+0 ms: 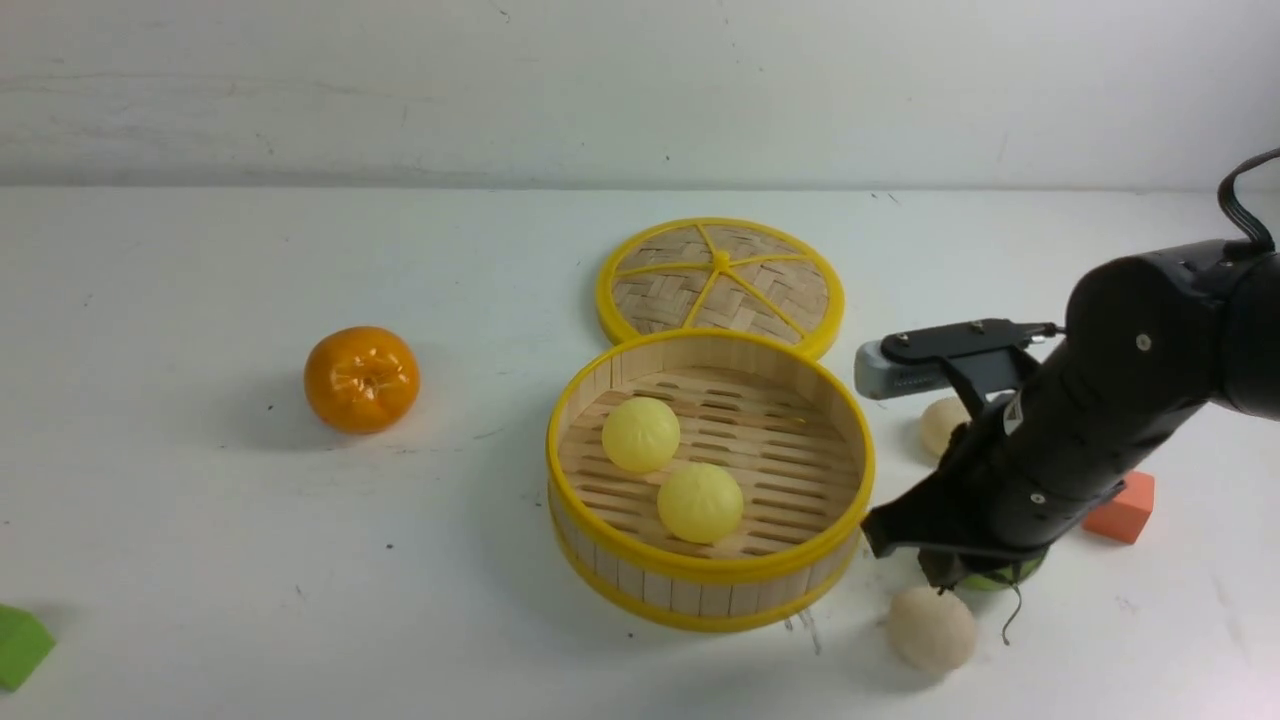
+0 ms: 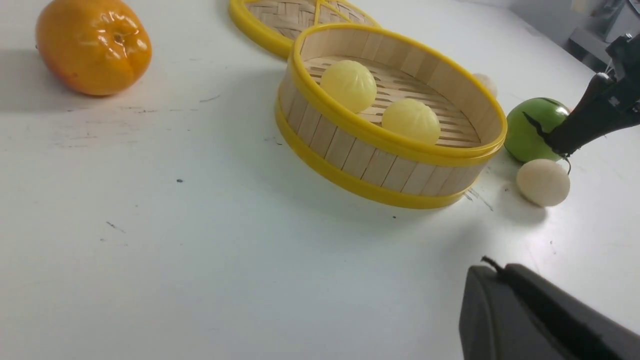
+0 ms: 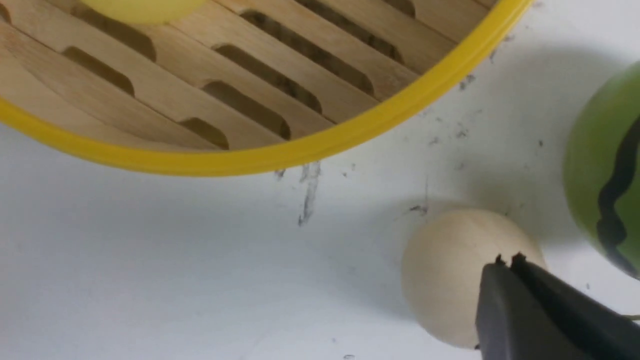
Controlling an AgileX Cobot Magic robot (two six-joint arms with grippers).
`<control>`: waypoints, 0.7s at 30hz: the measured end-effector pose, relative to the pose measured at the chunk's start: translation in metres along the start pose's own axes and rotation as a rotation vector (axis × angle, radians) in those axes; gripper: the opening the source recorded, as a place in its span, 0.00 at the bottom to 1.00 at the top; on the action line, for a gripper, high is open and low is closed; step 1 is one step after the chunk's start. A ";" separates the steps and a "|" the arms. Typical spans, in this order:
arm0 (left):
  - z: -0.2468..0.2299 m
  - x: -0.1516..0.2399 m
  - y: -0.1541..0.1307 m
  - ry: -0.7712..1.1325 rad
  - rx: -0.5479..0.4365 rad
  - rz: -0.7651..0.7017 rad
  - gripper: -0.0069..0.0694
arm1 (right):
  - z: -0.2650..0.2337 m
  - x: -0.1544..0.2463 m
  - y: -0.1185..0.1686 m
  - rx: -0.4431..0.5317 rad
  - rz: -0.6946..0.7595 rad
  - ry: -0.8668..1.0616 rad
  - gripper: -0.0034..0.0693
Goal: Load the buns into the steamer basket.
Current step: Use the right arm to grab a steamed stuffed bun
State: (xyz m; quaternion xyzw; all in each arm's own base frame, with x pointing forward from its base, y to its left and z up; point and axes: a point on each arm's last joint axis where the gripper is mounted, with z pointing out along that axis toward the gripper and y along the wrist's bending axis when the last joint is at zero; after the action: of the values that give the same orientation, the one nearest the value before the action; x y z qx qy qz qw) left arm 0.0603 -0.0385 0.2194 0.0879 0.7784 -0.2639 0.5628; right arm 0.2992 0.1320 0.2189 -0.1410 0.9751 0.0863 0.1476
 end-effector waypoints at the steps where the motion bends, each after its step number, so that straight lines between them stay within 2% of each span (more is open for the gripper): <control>1: 0.000 0.000 0.000 0.000 0.000 0.000 0.10 | 0.000 0.000 0.000 0.000 -0.001 0.004 0.03; 8: 0.000 0.000 0.000 0.000 0.000 0.000 0.10 | -0.009 0.004 0.002 -0.011 -0.005 0.016 0.03; 14: 0.000 0.000 0.000 0.000 0.000 0.000 0.10 | -0.002 0.005 0.001 -0.009 0.035 0.048 0.09; 21: 0.000 0.000 0.000 0.000 0.000 0.000 0.11 | 0.023 0.004 -0.002 0.006 0.067 0.095 0.35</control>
State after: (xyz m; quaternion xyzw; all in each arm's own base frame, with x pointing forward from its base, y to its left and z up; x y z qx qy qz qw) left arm 0.0603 -0.0385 0.2194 0.0879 0.7784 -0.2639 0.5628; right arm 0.3023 0.1340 0.1955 -0.1117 0.9855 0.0813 0.0986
